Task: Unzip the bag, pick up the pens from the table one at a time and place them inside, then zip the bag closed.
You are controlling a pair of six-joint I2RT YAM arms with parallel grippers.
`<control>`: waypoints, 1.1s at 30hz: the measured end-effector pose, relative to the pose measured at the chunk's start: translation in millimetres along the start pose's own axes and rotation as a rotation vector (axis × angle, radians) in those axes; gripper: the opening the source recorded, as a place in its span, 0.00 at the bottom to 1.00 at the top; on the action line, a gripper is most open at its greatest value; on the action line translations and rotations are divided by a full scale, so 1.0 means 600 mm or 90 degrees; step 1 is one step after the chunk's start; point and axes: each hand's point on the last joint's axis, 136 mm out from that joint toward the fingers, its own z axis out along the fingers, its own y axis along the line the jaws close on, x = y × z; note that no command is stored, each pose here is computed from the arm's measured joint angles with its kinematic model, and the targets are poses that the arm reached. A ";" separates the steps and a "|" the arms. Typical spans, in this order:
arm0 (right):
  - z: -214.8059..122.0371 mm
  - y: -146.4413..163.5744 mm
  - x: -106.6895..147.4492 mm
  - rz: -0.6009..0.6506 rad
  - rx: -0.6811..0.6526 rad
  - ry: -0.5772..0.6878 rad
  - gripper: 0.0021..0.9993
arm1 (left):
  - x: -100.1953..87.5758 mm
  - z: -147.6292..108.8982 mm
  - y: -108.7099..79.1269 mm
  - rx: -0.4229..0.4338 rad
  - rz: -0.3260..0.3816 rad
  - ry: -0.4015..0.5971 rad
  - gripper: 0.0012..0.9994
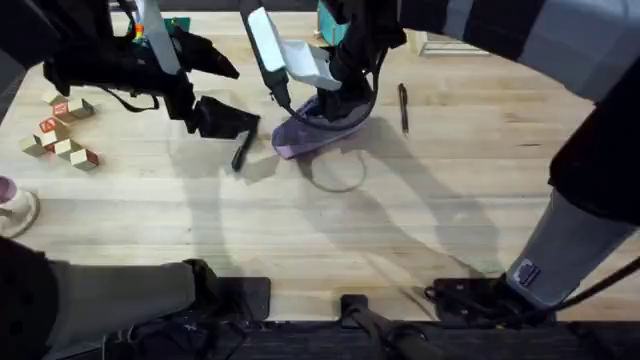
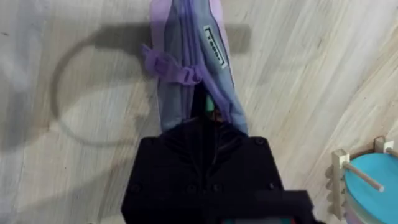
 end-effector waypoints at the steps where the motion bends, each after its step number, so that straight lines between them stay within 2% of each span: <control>1: 0.000 0.000 0.000 0.000 0.000 0.000 0.03 | 0.000 0.000 0.000 0.000 0.000 0.000 1.00; 3: 0.000 0.000 -0.001 -0.001 0.000 0.000 0.03 | 0.000 0.000 0.000 0.000 0.000 0.000 0.99; 5: 0.001 0.000 -0.001 -0.001 0.000 0.000 0.12 | 0.000 0.000 0.000 0.000 0.000 0.000 0.99; 7: 0.001 0.000 -0.001 -0.004 0.000 0.000 0.37 | 0.000 0.000 0.000 0.000 0.000 0.000 0.99; 11: 0.004 0.001 -0.003 -0.010 -0.002 0.000 0.94 | 0.000 0.000 0.000 0.000 0.000 -0.001 0.99; 12: 0.006 0.001 -0.004 -0.013 -0.003 0.000 0.98 | -0.001 0.000 0.000 0.000 0.000 -0.002 0.99; 27: 0.009 0.002 -0.004 -0.011 -0.006 0.001 1.00 | -0.001 0.000 0.000 0.001 0.000 -0.002 0.99; 33: -0.005 0.001 0.000 0.049 0.006 0.015 1.00 | -0.001 0.000 0.000 0.001 0.000 -0.002 0.99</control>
